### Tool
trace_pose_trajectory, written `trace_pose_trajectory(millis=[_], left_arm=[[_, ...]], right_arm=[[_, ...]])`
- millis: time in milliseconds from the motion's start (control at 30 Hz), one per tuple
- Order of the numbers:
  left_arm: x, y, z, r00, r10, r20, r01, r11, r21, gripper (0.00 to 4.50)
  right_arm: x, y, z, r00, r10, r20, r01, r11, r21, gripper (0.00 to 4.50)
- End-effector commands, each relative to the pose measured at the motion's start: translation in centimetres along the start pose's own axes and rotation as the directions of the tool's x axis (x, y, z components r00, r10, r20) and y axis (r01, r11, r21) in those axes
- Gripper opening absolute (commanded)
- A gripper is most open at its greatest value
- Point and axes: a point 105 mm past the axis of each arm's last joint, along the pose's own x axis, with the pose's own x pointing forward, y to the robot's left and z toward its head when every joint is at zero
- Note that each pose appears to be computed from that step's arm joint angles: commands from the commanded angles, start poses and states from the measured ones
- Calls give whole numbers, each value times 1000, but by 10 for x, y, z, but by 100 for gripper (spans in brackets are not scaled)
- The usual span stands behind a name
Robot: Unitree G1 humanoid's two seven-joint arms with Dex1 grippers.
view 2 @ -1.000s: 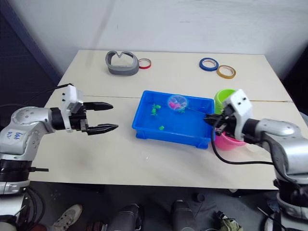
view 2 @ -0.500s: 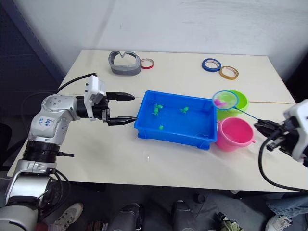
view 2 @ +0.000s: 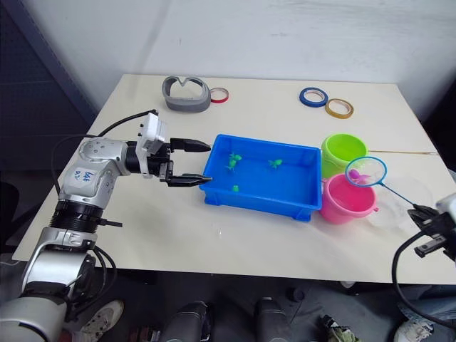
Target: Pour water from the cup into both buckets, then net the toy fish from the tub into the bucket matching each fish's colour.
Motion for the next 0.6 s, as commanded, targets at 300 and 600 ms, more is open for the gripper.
trace_pose_trajectory(millis=[300, 600], left_arm=[[-4, 1, 9, 1000, 7, 3, -7, 999, 51, 446], [-2, 1, 9, 1000, 0, 8, -1, 999, 51, 446]], right_arm=[[-3, -18, -11, 990, -111, -82, 76, 934, -349, 0], [-9, -22, -5, 986, -166, -13, 126, 794, -595, 0]])
